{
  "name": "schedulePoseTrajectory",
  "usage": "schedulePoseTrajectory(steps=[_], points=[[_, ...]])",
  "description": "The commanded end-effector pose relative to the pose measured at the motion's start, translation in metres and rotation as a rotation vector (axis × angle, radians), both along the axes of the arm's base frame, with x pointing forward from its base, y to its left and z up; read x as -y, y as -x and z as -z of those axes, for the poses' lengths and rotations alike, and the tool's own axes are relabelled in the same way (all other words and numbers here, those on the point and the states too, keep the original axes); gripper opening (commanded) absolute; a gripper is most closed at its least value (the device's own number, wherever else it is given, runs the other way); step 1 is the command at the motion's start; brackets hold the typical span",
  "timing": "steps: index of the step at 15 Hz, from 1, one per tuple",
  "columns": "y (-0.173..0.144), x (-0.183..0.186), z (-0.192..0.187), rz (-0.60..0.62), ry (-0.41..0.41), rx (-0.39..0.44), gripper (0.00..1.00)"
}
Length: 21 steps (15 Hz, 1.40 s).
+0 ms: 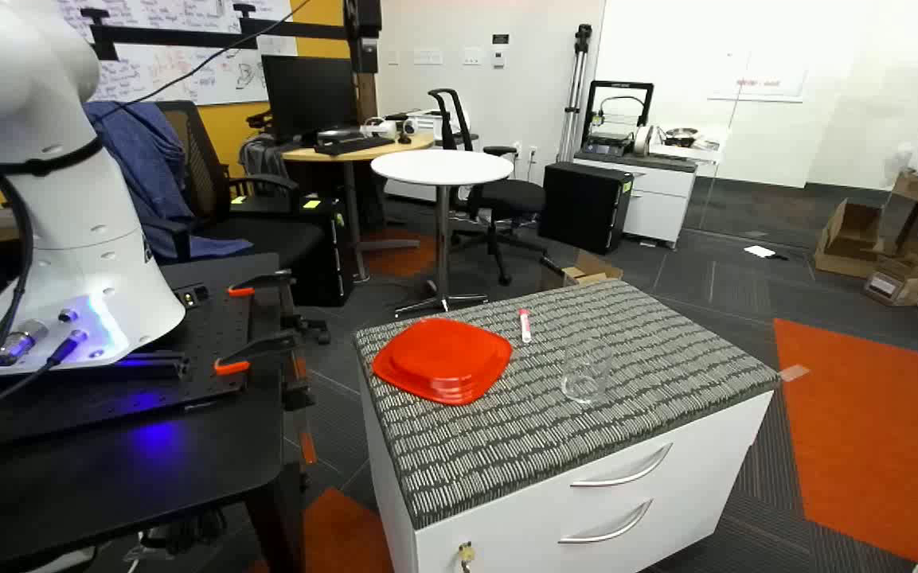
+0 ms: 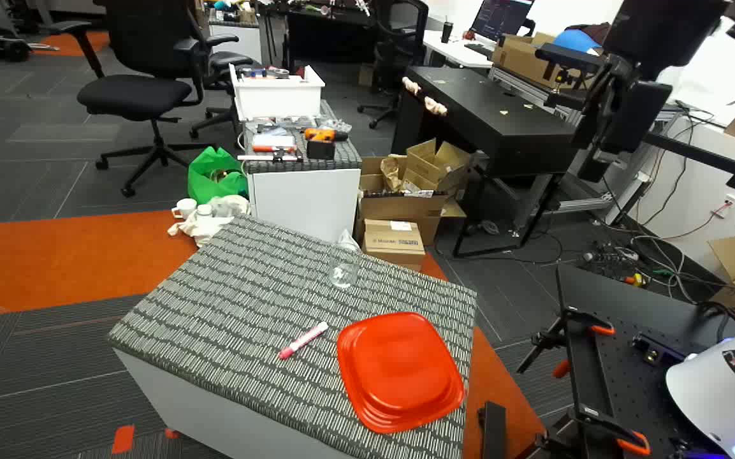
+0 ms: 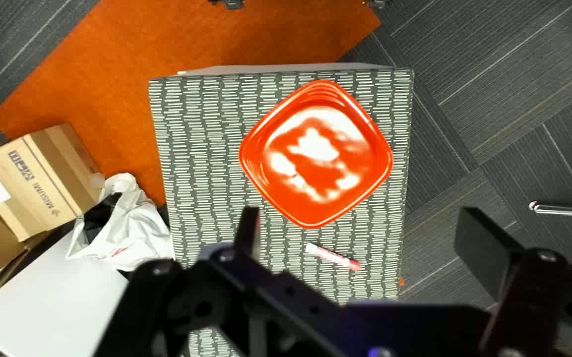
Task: Pick up the marker and put it in the cup
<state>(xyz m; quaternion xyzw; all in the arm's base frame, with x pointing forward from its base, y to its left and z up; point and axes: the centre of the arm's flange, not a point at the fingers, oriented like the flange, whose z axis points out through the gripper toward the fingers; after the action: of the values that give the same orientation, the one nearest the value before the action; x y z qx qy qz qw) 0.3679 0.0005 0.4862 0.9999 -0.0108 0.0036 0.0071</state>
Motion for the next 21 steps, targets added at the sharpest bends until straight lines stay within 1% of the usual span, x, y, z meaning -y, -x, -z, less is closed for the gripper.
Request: schedulePoseTrajectory(steps=[1, 9, 11, 15, 17, 19, 21], points=[[0.0, 0.0, 0.0, 0.0, 0.0, 0.0, 1.0], [0.0, 0.0, 0.0, 0.0, 0.0, 0.0, 1.0], [-0.001, -0.001, 0.0, 0.011, 0.026, 0.026, 1.0], [-0.016, 0.002, -0.008, -0.004, 0.113, 0.11, 1.0], [-0.027, 0.007, -0.012, -0.052, 0.168, 0.143, 1.0], [-0.039, 0.014, -0.015, -0.116, 0.241, 0.149, 1.0], [-0.051, 0.02, -0.014, -0.195, 0.296, 0.111, 1.0]])
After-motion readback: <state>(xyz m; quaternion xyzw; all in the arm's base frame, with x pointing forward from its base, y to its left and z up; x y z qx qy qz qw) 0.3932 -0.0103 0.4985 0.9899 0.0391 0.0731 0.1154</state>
